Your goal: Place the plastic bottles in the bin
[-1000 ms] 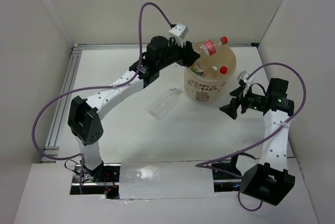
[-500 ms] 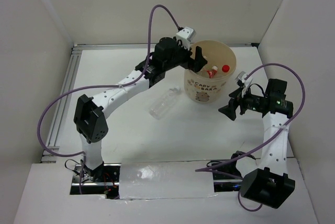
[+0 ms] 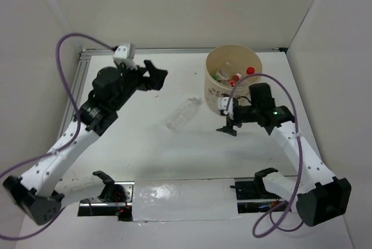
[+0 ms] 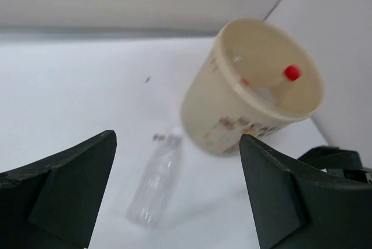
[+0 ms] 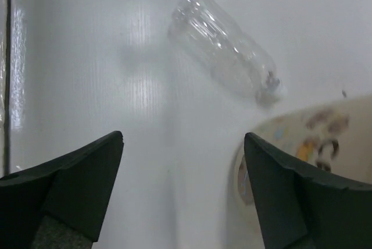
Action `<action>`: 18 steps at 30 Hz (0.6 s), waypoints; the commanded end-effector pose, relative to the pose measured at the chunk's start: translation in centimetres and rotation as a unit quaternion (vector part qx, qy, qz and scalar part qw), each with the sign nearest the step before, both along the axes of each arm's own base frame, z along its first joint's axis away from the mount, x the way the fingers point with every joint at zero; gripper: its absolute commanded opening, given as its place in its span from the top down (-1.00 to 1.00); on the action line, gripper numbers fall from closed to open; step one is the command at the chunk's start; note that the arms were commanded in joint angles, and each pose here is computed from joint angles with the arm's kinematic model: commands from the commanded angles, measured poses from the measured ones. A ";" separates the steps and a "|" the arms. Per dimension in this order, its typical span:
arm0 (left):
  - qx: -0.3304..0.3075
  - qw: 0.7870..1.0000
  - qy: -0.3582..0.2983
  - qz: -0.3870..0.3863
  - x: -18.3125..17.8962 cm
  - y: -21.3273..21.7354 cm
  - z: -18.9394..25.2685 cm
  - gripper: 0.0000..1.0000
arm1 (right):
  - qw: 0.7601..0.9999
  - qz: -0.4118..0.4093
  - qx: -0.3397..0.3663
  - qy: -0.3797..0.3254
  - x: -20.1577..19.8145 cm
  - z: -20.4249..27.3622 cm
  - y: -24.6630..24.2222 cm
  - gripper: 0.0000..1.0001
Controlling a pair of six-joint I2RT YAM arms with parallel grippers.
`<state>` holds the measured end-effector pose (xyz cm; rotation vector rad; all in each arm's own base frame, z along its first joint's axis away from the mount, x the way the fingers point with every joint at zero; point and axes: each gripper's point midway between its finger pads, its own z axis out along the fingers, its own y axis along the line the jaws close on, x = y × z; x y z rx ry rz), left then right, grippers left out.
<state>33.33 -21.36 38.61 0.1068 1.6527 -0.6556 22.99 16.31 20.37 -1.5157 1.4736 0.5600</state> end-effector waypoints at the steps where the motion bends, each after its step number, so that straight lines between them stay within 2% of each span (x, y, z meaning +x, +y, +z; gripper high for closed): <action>1: 0.018 0.991 0.112 0.077 -1.9 4.8 -8.2 -0.99 | 0.991 0.015 -0.062 -0.117 4.4 -0.2 3.0 -0.89; 2: 0.012 0.988 0.127 0.086 -2.6 5.6 -9.3 -0.99 | 0.988 0.023 -0.069 -0.135 5.0 -0.1 4.0 -1.00; 3: 0.023 0.982 0.159 0.095 -3.5 6.5 -12.3 -0.99 | 0.985 0.031 -0.082 -0.148 5.2 -0.5 5.4 -1.00; 7: 0.002 0.976 0.182 0.124 -6.0 9.1 -14.9 -0.99 | 0.966 0.076 -0.115 -0.217 7.2 -1.8 10.3 -1.00; 8: -0.010 0.974 0.186 0.127 -6.8 9.6 -15.4 -0.99 | 0.953 0.113 -0.152 -0.237 8.2 -4.0 11.9 -1.00; 17: -0.018 0.967 0.203 0.149 -8.7 11.7 -17.7 -0.99 | 0.916 0.211 -0.229 -0.252 12.1 -10.5 15.5 -1.00; 18: -0.022 0.969 0.199 0.144 -8.9 11.6 -17.4 -0.99 | 0.910 0.230 -0.245 -0.243 12.1 -12.6 15.8 -1.00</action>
